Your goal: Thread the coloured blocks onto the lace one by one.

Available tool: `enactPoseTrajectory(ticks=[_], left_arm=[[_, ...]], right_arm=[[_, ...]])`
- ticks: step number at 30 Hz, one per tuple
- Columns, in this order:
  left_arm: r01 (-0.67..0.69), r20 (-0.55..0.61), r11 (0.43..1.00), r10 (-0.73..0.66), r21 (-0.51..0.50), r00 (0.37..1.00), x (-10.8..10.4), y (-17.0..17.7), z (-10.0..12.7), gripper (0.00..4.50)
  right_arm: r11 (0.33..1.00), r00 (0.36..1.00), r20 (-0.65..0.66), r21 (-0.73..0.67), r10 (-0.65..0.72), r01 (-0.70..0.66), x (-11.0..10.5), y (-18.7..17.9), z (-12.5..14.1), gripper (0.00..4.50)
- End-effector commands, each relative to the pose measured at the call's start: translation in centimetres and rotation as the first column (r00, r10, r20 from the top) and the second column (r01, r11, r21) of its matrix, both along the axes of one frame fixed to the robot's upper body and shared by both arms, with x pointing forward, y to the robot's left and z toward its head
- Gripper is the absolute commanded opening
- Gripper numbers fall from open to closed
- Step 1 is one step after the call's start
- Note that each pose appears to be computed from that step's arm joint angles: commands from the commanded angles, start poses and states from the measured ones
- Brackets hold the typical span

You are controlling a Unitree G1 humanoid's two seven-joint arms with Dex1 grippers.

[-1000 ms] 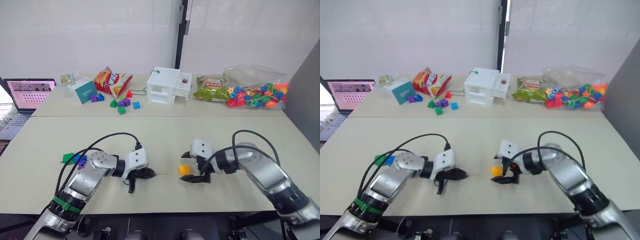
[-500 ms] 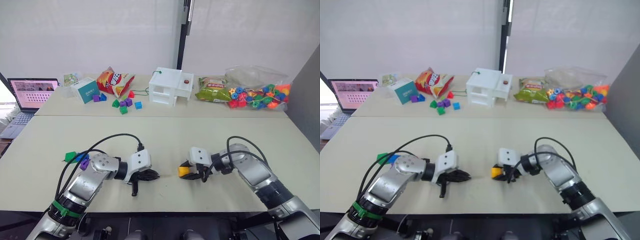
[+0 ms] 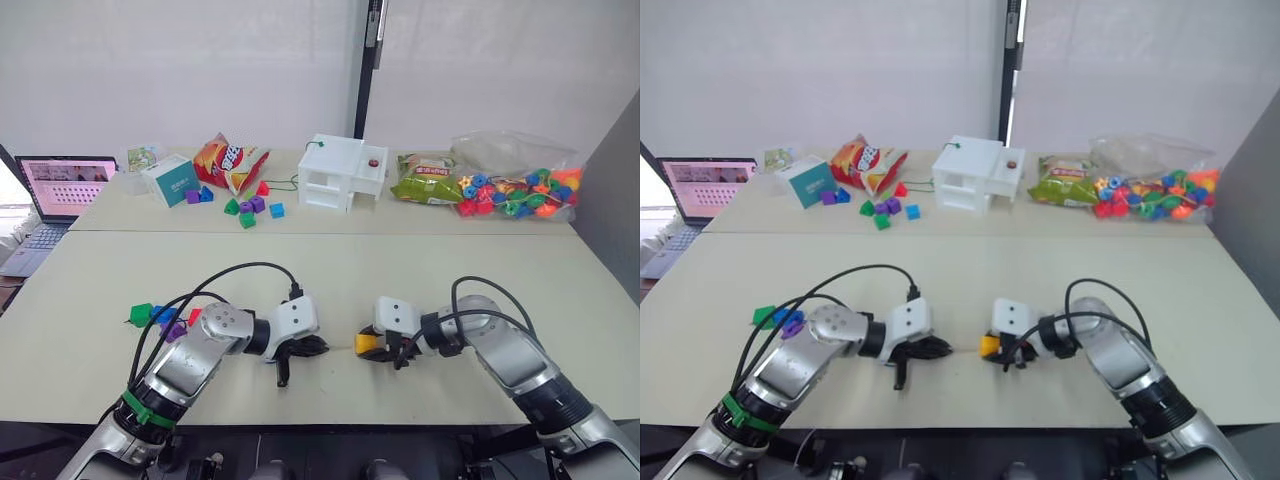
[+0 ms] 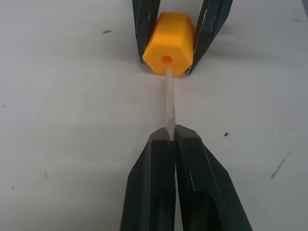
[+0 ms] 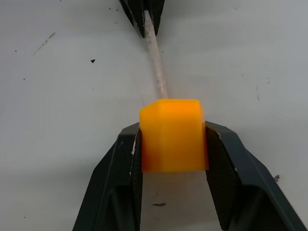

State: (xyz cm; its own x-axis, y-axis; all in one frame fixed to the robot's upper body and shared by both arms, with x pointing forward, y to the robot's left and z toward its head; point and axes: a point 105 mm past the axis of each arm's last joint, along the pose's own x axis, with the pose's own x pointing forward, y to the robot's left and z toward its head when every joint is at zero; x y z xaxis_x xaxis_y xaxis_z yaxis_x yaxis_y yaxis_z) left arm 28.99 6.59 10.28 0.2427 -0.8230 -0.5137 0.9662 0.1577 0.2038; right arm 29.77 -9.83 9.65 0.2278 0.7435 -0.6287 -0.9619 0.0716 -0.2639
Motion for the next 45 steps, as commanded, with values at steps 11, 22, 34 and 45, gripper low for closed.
enactPoseTrajectory(ticks=[11,22,34,45], left_arm=[[0.066,0.062,0.998,-0.064,-0.021,0.996,0.0,-2.1,1.7,0.00],[0.129,0.077,0.990,-0.125,-0.060,0.989,-0.4,-5.0,2.3,0.00],[0.162,0.050,0.987,-0.161,-0.009,0.986,-0.7,-4.3,3.8,0.00],[0.102,0.012,0.994,-0.102,0.032,0.995,-0.7,-3.0,3.8,0.00]], right_arm=[[0.999,1.000,-0.018,-0.032,0.022,-0.023,-0.8,0.9,-0.4,1.29],[0.998,0.999,-0.035,-0.051,0.032,-0.034,-1.3,1.1,-0.7,1.29],[0.996,0.997,-0.066,-0.080,0.029,-0.034,-2.1,0.8,-1.2,1.29],[0.996,0.997,-0.073,-0.082,0.014,-0.020,-2.2,0.8,-1.6,1.29]])
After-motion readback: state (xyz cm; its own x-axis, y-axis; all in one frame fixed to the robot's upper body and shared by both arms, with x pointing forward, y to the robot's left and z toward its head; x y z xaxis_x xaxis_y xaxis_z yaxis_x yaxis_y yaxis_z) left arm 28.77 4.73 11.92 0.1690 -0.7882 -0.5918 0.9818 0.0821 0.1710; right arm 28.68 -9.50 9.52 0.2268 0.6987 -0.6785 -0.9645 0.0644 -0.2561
